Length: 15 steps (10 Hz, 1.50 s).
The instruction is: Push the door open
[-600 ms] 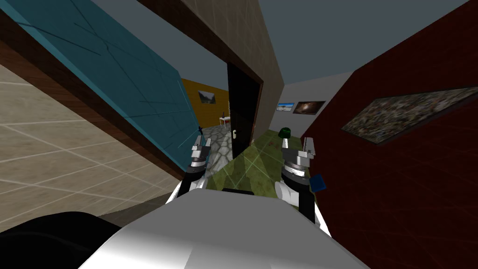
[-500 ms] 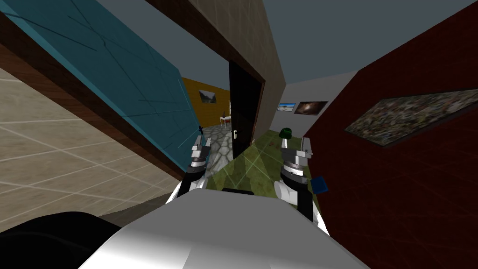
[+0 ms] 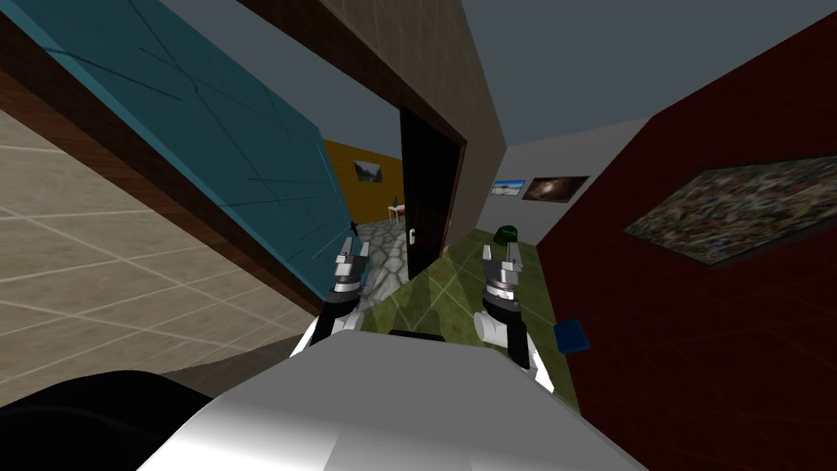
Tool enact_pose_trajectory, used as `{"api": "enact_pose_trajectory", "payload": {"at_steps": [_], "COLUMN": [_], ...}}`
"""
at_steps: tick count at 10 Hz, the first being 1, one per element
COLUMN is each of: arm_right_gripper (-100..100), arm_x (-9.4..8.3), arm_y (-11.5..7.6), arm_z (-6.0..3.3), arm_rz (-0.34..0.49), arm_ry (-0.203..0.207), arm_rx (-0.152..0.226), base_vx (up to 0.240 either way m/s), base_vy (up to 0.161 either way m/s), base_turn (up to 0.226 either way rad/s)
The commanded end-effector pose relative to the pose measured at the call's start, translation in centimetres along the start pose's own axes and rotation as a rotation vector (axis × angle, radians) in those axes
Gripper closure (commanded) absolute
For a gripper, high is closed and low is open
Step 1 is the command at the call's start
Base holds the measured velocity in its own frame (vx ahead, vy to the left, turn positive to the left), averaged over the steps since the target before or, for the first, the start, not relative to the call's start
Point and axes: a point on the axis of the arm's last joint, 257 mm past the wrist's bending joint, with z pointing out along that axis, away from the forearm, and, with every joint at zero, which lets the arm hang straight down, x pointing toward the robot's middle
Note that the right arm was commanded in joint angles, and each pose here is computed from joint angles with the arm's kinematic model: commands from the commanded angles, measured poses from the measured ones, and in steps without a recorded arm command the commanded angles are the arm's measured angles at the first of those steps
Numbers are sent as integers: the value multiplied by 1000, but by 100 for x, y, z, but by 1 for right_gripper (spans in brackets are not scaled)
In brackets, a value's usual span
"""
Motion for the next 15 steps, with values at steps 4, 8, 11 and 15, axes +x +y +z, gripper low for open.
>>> {"api": "enact_pose_trajectory", "payload": {"at_steps": [4,8,11,15], "arm_right_gripper": [-100,-100,-100,-100], "arm_x": [66,146,211,339], "arm_y": [-406,-787,-1052,-1402], "arm_z": [13,-4,-21,-11], "arm_rz": [21,40,52,70], "arm_ry": [13,26,37,57], "arm_rx": [58,115,156,206], "base_vx": [74,53,69,45], "base_vy": [-50,-44,-62,-43], "base_turn": [87,87,83,95]}}
